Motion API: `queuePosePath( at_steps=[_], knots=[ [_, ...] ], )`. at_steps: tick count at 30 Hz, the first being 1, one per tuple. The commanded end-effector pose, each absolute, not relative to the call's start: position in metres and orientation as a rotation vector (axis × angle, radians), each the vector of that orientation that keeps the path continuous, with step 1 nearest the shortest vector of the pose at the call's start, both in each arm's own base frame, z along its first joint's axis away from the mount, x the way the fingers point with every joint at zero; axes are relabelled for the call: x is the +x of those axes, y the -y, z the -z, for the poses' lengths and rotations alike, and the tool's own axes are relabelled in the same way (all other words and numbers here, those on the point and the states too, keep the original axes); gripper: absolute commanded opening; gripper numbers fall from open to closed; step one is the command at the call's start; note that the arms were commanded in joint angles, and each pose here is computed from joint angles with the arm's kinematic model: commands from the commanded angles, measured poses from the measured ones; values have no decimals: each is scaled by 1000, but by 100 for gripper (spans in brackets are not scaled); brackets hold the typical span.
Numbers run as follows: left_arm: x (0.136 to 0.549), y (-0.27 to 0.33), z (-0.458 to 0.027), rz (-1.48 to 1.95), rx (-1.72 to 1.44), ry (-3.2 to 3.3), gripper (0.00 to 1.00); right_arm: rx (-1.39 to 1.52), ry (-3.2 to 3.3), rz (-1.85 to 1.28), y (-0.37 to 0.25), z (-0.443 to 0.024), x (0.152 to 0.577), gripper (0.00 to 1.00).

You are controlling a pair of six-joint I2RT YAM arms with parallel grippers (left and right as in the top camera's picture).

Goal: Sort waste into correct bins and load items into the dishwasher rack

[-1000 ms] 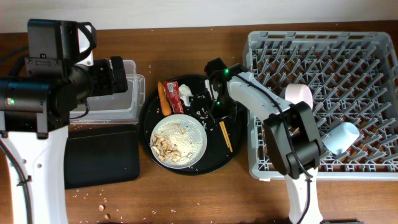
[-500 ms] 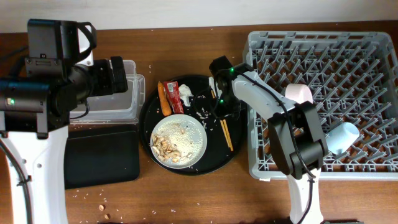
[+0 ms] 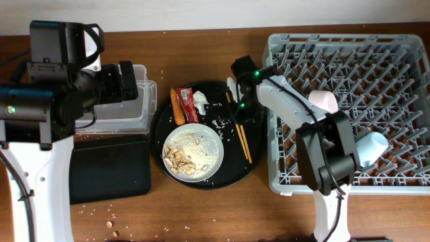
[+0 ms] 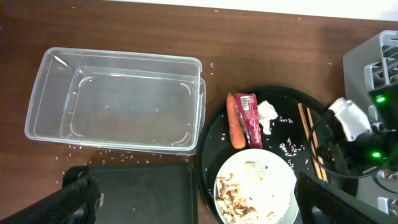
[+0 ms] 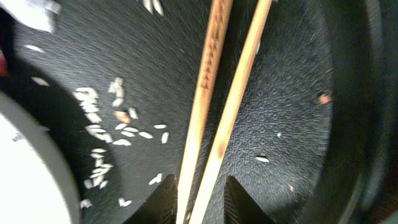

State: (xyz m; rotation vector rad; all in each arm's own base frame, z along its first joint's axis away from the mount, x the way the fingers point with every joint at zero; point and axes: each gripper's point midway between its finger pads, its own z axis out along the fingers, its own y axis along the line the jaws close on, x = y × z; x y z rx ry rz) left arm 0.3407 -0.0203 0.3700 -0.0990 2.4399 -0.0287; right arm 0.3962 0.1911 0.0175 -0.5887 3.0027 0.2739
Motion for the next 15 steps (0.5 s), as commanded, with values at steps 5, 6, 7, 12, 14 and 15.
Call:
queuePosePath(
  at_steps=[5,6,7,12,14,15],
  knots=[
    [340,18,-371,12,-98,-2436,99,-541,-3073,-207,-179,14,385,13],
    [340,18,-371,12,-98,-2436,99,-543,-3092,-183,-175,15,381,13],
    [340,18,-371,12,-98,-2436,99,-542,-3098,-159,-173,15,380,4],
    [340,18,-371,12,-98,-2436,99,-516,-2895,-212,-182,-124,404,4],
    [340,18,-371,12,-98,-2436,99,-442,-2729,-218,-166,-196,418,4],
    [340,18,-371,12,-98,-2436,99,-383,-2712,-170,-146,-205,423,4]
  ],
)
